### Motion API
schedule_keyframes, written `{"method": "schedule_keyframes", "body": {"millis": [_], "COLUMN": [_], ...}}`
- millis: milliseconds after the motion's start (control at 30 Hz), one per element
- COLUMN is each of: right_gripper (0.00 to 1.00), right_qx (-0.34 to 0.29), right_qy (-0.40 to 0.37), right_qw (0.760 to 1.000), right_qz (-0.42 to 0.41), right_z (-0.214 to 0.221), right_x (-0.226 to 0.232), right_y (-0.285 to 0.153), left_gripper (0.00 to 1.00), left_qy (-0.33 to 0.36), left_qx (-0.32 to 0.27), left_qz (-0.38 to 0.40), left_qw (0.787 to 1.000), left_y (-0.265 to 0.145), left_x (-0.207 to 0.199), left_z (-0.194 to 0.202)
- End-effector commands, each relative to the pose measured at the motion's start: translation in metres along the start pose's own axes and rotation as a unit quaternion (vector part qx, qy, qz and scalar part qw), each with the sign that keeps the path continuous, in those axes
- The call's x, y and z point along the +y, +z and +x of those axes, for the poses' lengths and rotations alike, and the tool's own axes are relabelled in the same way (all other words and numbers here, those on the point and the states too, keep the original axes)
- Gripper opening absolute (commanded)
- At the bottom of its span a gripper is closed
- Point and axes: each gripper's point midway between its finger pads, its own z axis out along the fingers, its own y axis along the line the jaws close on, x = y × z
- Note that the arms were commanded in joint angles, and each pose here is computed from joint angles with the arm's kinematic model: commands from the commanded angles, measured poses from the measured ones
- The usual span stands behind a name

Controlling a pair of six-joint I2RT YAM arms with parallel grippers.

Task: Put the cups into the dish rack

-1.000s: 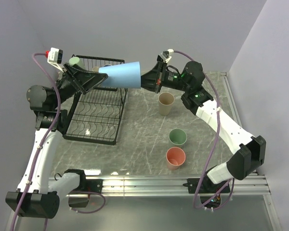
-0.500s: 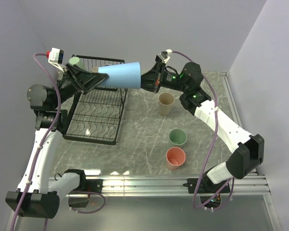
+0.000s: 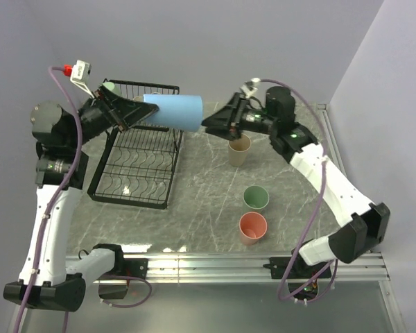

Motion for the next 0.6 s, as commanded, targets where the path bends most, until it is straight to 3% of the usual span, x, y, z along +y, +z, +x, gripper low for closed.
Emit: {"method": "schedule_keyframes", "body": {"millis": [0, 100, 133, 200, 333, 567], "right_gripper": [0.49, 0.47, 0.46, 0.44, 0.43, 0.38], "right_qx": [-0.074, -0.109, -0.117, -0.116, -0.118, -0.097], "right_qy": [0.020, 0.079, 0.097, 0.083, 0.059, 0.066], "right_qw": [0.983, 0.959, 0.950, 0.946, 0.940, 0.945], "right_qz": [0.166, 0.249, 0.272, 0.290, 0.314, 0.306], "right_z": [-0.017, -0.016, -0.014, -0.010, -0.002, 0.009], "right_x": [-0.082, -0.146, -0.164, -0.174, -0.175, -0.180], "right_y": [-0.052, -0.097, -0.113, -0.125, -0.139, -0.134], "left_gripper": [0.00, 0.00, 0.00, 0.00, 0.00, 0.00], "left_qy": [0.055, 0.094, 0.094, 0.096, 0.090, 0.105], "left_qx": [-0.004, -0.006, -0.008, -0.017, -0.027, -0.027], "left_qz": [-0.081, -0.167, -0.235, -0.293, -0.440, -0.574], "left_qw": [0.995, 0.981, 0.967, 0.951, 0.893, 0.812], "left_y": [-0.014, -0.025, -0.035, -0.048, -0.086, -0.126], "left_x": [-0.003, 0.022, 0.049, 0.069, 0.131, 0.213], "left_z": [-0.009, -0.016, -0.015, -0.015, -0.008, 0.007]}}
